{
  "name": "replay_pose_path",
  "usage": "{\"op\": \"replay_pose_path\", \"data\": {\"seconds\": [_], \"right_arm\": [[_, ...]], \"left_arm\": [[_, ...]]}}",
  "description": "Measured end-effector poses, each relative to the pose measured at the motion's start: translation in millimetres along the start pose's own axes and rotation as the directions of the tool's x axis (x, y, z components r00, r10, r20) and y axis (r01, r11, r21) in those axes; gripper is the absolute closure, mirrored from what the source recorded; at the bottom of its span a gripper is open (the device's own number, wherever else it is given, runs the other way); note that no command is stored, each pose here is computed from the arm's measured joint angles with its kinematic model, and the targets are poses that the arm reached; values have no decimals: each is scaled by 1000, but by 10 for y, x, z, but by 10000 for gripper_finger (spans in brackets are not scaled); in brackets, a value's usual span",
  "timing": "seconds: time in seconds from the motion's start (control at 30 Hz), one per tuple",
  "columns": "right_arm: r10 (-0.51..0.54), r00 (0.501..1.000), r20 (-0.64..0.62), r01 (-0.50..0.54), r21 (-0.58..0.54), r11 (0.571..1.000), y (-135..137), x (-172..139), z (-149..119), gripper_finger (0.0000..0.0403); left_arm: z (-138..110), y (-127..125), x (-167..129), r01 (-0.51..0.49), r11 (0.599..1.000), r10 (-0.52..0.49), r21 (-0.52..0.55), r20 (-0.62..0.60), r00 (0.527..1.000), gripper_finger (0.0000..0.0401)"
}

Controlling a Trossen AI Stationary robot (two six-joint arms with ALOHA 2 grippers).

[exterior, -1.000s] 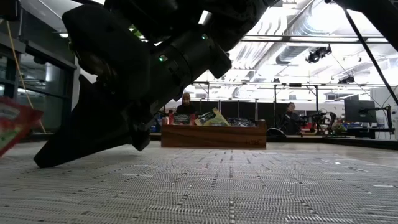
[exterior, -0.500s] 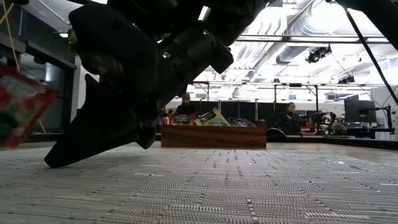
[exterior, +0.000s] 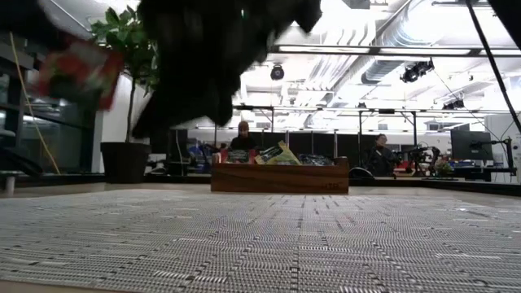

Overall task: Pick & Place Tea
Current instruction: Put the red tea bag into the left section of the wooden organizer

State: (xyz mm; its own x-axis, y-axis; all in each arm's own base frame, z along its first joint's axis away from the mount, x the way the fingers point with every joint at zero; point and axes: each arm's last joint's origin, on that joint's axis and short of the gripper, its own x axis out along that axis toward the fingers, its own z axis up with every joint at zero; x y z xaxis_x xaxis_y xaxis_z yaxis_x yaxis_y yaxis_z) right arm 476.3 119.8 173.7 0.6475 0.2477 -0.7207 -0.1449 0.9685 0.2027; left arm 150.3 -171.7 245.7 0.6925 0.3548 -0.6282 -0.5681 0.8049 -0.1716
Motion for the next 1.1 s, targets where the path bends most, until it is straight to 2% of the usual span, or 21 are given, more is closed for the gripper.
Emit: {"op": "replay_pose_path", "data": {"seconds": [0.1, 0.2, 0.27, 0.4, 0.6, 0.8, 1.1], "right_arm": [[-24, 998, 62, 24, -11, 1000, 52, -265, 159, 403], [-59, 987, 150, 62, -13, 998, 102, -564, 327, 403], [-85, 974, 212, 89, -12, 996, 133, -790, 436, 402], [-149, 936, 320, 163, -18, 986, 187, -1193, 594, 402], [-211, 834, 509, 257, -20, 966, 275, -1776, 800, 402], [-204, 731, 650, 282, -16, 959, 304, -2021, 941, 402], [-200, 698, 687, 260, 16, 965, 257, -2053, 990, 402]], "left_arm": [[102, 31, -52, 16, 1000, -20, 26, 150, 989, 401], [193, 68, -101, 11, 999, -21, 35, 306, 952, 401], [255, 95, -138, 5, 1000, -15, 26, 425, 905, 401], [354, 164, -256, 5, 1000, -12, 14, 629, 778, 401], [451, 233, -283, 5, 1000, 10, -21, 641, 767, 401], [524, 259, -224, -20, 998, 56, -63, 645, 762, 401], [807, 395, -339, -54, 993, 112, -109, 648, 753, 401]]}}
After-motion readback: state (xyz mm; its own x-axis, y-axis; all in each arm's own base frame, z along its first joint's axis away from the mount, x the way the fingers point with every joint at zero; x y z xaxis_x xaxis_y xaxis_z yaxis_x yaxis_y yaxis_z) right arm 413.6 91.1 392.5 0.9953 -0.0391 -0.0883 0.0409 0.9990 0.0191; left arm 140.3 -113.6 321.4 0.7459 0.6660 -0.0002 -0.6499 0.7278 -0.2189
